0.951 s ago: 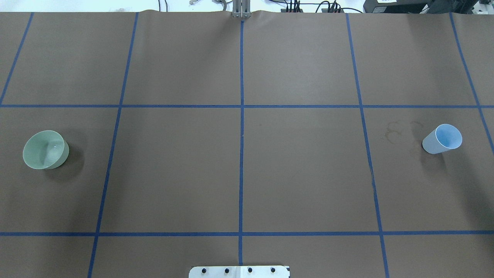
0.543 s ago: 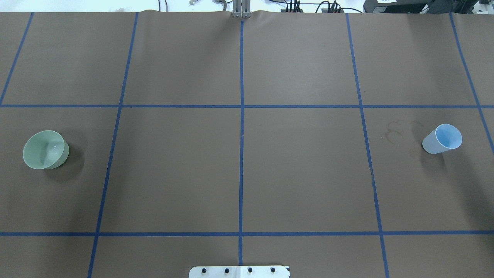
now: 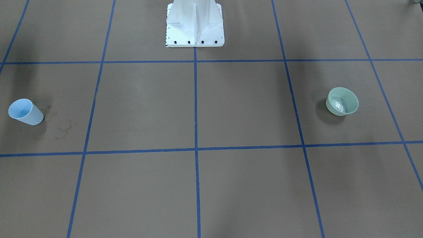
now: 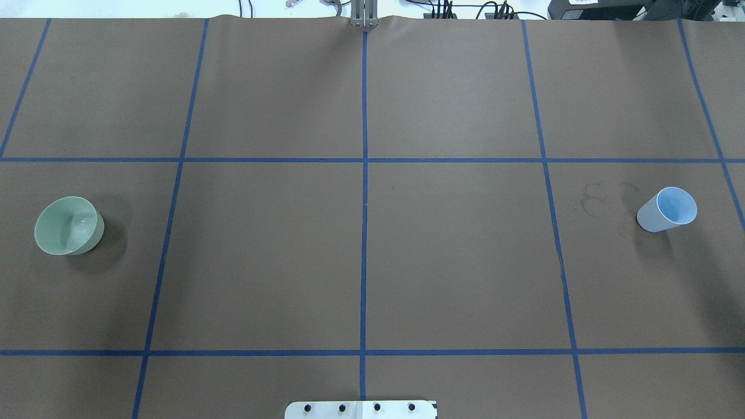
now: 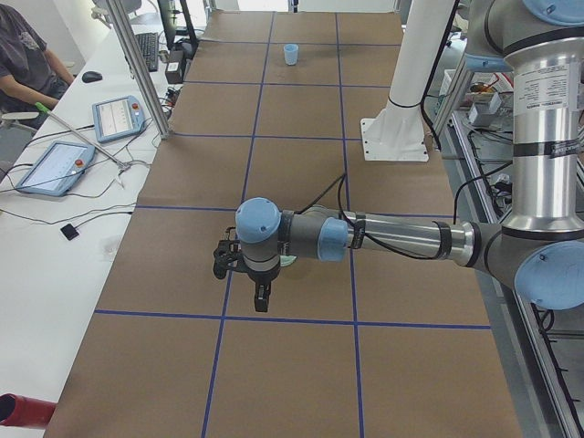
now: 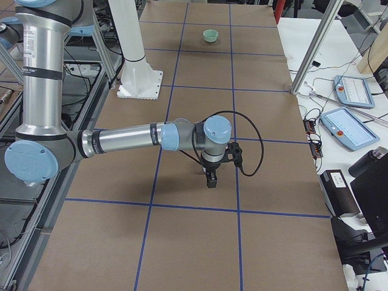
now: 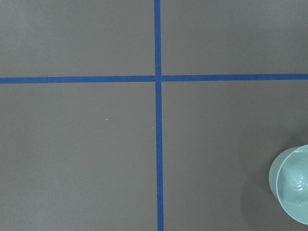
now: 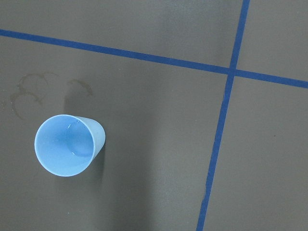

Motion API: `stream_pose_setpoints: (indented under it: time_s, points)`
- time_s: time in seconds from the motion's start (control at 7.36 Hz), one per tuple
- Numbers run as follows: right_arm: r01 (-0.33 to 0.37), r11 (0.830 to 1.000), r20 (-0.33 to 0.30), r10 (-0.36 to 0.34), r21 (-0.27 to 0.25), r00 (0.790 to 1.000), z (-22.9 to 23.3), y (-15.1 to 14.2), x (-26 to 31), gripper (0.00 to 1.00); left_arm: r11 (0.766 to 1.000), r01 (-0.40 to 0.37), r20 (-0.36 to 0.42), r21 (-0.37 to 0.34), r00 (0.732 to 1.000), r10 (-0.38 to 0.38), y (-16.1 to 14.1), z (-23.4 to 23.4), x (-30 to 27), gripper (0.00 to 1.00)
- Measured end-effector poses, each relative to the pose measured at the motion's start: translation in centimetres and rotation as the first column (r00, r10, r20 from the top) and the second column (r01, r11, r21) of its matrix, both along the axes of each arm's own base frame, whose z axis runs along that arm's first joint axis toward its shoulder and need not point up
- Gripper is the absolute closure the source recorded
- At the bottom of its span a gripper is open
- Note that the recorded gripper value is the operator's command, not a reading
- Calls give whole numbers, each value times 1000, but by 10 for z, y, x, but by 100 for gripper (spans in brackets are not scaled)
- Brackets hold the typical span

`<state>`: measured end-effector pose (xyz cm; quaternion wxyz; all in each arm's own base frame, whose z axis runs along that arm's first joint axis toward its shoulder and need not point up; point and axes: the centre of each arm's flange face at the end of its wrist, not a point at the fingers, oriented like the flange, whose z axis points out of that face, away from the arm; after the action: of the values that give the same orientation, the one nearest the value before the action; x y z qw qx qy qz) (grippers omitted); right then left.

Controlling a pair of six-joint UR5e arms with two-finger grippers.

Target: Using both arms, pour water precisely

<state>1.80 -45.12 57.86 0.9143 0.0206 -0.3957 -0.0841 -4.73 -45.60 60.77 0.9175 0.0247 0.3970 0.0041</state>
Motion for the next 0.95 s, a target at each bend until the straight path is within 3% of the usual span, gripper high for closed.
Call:
stream_pose_setpoints:
  time_s: [0.27,0.95]
  points:
    - [-3,1000,1,3,2,1000,-3,1,0,0,999,-36,-25,2,999,36,-2,-2,18,0]
    - [1,1000,5,-1,12,1000,-7,-3,-2,0,993,-120,-60,-3,991,120,-6,3,148,1]
